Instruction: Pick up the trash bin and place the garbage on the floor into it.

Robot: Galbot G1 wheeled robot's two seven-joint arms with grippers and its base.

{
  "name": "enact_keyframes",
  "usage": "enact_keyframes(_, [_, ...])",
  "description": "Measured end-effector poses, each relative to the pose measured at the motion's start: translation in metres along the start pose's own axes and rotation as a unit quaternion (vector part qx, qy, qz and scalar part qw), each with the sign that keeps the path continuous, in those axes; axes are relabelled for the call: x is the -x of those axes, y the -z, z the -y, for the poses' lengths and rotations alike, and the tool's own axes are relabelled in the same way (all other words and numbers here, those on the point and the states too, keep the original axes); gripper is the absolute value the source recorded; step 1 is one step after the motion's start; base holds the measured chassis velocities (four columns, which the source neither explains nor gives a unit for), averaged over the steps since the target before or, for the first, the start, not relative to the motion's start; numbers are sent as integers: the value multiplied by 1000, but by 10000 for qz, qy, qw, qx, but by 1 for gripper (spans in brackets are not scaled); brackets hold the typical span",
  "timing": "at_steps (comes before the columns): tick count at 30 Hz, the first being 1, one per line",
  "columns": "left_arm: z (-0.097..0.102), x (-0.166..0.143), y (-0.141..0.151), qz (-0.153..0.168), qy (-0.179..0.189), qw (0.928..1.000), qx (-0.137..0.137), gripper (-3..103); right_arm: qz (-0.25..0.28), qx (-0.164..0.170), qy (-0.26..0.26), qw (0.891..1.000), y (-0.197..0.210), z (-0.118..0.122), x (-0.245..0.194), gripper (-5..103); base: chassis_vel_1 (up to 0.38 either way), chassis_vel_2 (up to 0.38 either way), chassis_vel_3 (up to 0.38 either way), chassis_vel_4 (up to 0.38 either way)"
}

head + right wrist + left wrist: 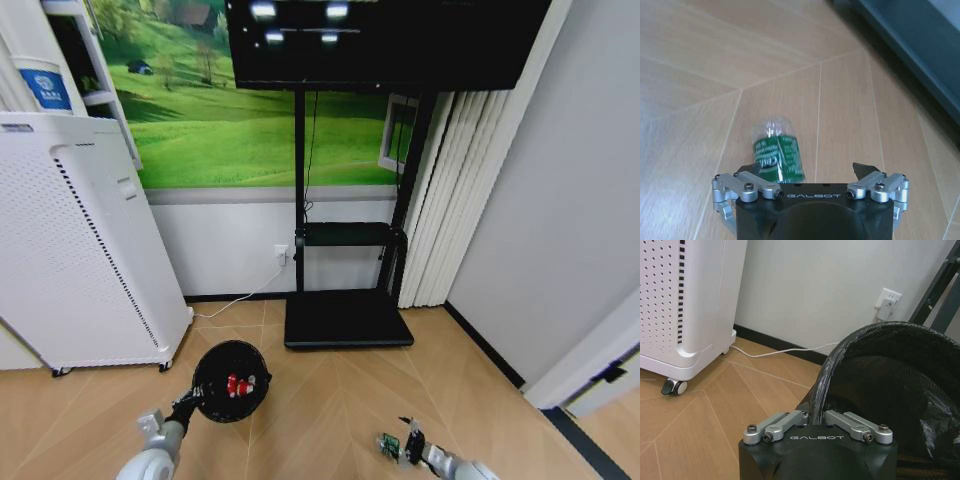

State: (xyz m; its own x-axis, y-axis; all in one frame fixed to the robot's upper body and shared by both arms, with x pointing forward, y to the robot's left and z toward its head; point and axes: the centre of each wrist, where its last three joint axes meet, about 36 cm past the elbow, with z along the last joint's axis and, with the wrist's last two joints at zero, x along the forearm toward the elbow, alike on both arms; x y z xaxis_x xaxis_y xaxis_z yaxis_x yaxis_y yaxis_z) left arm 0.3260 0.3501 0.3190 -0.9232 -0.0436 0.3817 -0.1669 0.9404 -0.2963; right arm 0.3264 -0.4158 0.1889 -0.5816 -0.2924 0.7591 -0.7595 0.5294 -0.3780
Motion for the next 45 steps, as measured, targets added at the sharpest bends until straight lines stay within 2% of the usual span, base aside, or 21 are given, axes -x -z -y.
enact_keyframes(14, [1, 3, 2, -9, -10, 10000, 32, 2, -357, -136, 164, 9991, -23, 1, 8, 101, 0, 0, 0, 0])
enact_keyframes(16, [1, 3, 2, -11, -6, 10000, 29, 2, -369, -175, 245, 9989, -22, 0, 10, 92, 0, 0, 0, 0])
enact_keyframes(18, [1, 3, 2, -12, -6, 10000, 29, 2, -374, -181, 265, 9988, -22, -1, 10, 92, 0, 0, 0, 0])
enact_keyframes(19, [2, 3, 2, -17, -6, 10000, 29, 2, -401, -210, 321, 9985, -23, -3, 11, 82, 0, 0, 0, 0])
enact_keyframes(21, [2, 3, 1, -22, -6, 10000, 28, 2, -422, -231, 358, 9982, -23, -4, 12, 82, 0, 0, 0, 0])
enact_keyframes(22, [2, 3, 1, -28, -6, 10000, 26, 2, -455, -278, 390, 9978, -24, -5, 12, 71, 0, 0, 0, 0])
enact_keyframes(24, [2, 2, 0, -33, -3, 10000, 24, 2, -487, -323, 402, 9975, -24, -5, 13, 71, 0, 0, 0, 0])
enact_keyframes(27, [1, 2, 0, -28, 16, 10000, 15, 2, -572, -465, 437, 9963, -22, -6, 14, 54, 0, 0, 0, 0])
enact_keyframes(30, [1, 2, 0, -23, 24, 10000, 15, 2, -570, -472, 438, 9963, -22, -6, 14, 49, 0, 0, 0, 0])
enact_keyframes(34, [2, 3, 0, -12, 27, 10000, 15, 2, -509, -434, 415, 9969, -19, -5, 13, 33, 0, 0, 0, 0])
enact_keyframes(35, [2, 3, 0, -12, 27, 10000, 15, 2, -509, -434, 415, 9969, -19, -5, 13, 33, 0, 0, 0, 0])
enact_keyframes(37, [4, 5, 0, -18, 11, 10000, 17, 2, -432, -361, 369, 9977, -17, -5, 11, 27, 0, 0, 0, 0])
enact_keyframes(39, [5, 5, 0, -21, 9, 10000, 20, 2, -398, -330, 342, 9981, -16, -5, 11, 27, 0, 0, 0, 0])
enact_keyframes(40, [5, 6, -1, -29, 8, 10000, 24, 2, -344, -284, 301, 9986, -14, -5, 10, 21, 0, 0, 0, 0])
enact_keyframes(45, [6, 8, -1, -55, -15, 10000, 59, 2, -163, -144, 146, 9997, -7, -3, 8, 20, 0, 0, 0, 0])
